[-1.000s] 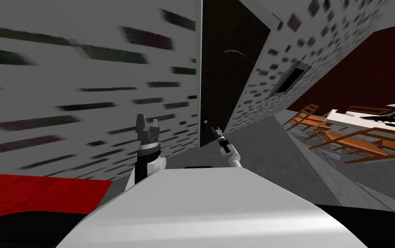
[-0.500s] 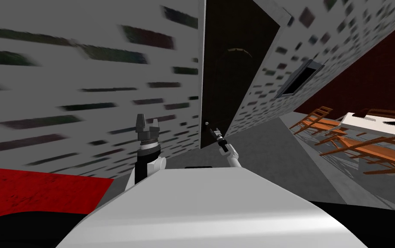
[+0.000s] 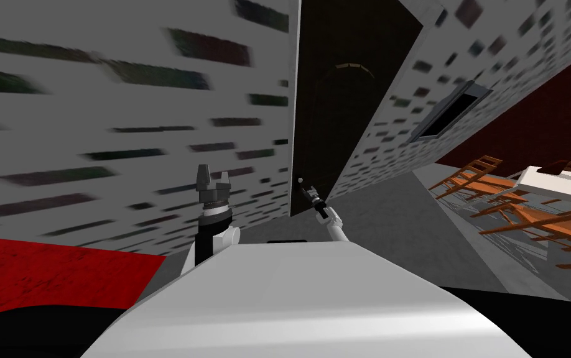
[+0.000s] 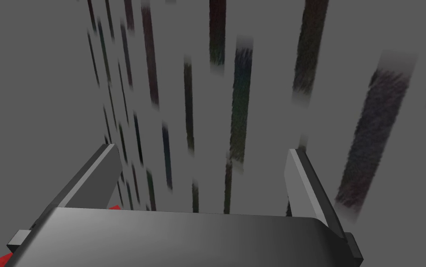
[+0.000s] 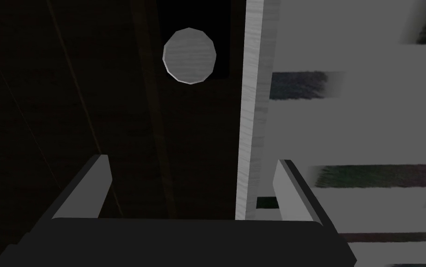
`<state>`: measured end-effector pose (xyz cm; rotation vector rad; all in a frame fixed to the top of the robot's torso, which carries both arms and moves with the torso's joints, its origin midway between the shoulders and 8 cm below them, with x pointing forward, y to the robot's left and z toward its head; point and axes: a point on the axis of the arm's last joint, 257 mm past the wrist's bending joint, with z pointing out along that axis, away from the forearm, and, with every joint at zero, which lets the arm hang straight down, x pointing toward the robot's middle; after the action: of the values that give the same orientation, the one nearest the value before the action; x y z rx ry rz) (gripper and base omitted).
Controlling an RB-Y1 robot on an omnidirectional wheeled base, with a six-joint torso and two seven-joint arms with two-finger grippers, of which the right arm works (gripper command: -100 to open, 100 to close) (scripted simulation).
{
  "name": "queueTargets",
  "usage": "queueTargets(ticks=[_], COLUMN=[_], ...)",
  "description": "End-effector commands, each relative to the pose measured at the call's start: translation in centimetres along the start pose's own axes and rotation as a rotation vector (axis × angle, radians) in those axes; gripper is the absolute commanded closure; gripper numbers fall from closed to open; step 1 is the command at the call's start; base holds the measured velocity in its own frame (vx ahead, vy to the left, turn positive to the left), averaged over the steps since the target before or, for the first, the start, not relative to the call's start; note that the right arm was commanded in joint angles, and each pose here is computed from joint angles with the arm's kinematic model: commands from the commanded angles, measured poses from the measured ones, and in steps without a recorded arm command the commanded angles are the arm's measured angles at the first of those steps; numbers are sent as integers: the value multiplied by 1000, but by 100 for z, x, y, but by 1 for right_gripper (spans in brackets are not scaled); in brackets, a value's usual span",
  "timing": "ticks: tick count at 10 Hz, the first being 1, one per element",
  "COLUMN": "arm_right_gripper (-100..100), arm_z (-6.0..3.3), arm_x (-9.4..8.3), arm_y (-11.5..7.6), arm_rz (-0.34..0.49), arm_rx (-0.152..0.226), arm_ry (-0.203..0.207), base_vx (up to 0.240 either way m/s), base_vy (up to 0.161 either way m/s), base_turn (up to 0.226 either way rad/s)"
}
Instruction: Pull the door open
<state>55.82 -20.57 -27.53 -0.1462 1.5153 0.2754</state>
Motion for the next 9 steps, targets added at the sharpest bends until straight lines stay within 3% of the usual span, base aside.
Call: queueTargets(ticks=[1,4,9], arm_right_gripper=[-100,-100,-100], arm_z=[24,40,-73], arm_x=[85,142,163], arm_y=[11,14,-493], arm_rz=[-31,-48,-52], arm_rx=[-4,-7,36], arm_ry=[22,36,39], base_vx=[82,50,165], base_vy=[-32,-17,90], base_turn=[66,28,88])
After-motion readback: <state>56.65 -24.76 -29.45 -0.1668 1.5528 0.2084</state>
